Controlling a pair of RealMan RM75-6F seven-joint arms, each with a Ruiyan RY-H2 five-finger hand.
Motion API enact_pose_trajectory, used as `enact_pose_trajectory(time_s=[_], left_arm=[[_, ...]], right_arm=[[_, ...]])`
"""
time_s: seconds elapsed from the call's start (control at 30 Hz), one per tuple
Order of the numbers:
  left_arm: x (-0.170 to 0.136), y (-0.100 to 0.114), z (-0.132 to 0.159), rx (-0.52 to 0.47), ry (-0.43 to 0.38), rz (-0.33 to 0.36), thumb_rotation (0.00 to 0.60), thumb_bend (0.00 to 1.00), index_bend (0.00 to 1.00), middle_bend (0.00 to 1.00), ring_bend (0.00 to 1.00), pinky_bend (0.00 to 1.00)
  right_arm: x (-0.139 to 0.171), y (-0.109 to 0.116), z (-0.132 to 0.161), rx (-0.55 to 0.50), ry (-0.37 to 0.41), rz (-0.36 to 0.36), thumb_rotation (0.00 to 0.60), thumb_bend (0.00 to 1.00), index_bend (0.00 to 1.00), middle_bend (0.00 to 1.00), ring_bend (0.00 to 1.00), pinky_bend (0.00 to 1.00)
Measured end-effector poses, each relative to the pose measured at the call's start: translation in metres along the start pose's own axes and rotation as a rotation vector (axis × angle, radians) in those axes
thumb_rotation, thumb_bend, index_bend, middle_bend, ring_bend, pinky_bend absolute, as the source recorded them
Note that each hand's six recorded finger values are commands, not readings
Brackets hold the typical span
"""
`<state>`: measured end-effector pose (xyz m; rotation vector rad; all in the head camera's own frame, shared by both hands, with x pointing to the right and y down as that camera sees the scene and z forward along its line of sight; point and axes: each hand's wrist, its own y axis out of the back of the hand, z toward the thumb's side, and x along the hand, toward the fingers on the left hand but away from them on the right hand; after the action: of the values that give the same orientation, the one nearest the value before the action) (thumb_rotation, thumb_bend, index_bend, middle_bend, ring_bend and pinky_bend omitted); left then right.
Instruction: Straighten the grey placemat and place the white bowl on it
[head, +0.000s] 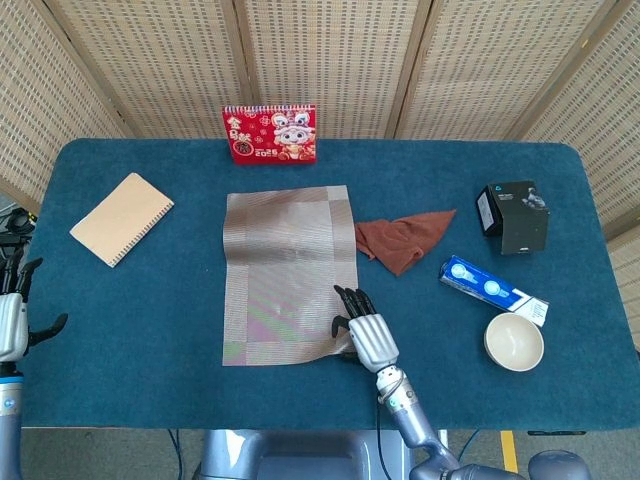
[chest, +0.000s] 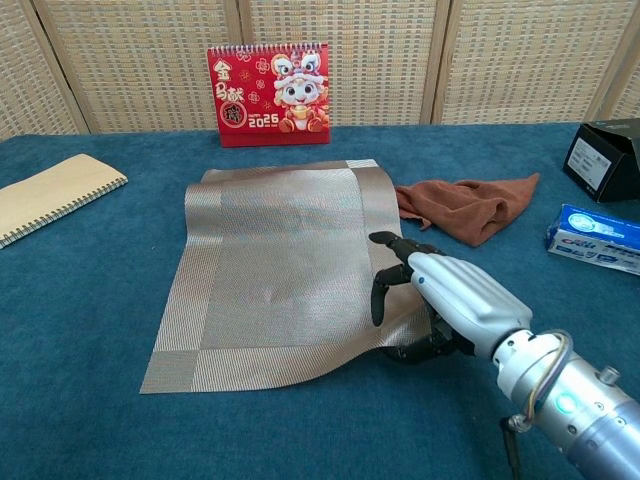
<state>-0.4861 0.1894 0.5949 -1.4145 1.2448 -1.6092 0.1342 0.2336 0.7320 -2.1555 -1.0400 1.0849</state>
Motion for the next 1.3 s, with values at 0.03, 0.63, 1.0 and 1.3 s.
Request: enact_pose_trajectory(time_s=[0.03,0.63,1.0,1.3], left_arm=[[0.000,0.000,0.000,0.001,0.000,0.000,0.600,0.20,0.13,0.00,0.00,0.00],[0.000,-0.004,0.002,0.009,-0.004,-0.007,0.600,0.20,0.13,0.00,0.00,0.00],[-0.001,-0.005,0.002,0.012,-0.006,-0.010,0.600,0.20,0.13,0.00,0.00,0.00],[-0.001,-0.006,0.003,0.022,-0.008,-0.012,0.600,0.20,0.13,0.00,0.00,0.00]], right_arm=[[0.000,0.000,0.000,0.000,-0.001,0.001,0.600,0.55,0.62,0.09,0.00,0.00],[0.006,0.007,-0.001,-0.001,-0.003,0.005,0.600,0.61,0.68,0.09,0.00,0.00],[0.010,0.023,-0.002,0.013,-0.008,-0.023,0.600,0.60,0.69,0.10,0.00,0.00],[0.014,0.050,-0.020,0.043,-0.046,-0.063,0.600,0.59,0.70,0.10,0.00,0.00]])
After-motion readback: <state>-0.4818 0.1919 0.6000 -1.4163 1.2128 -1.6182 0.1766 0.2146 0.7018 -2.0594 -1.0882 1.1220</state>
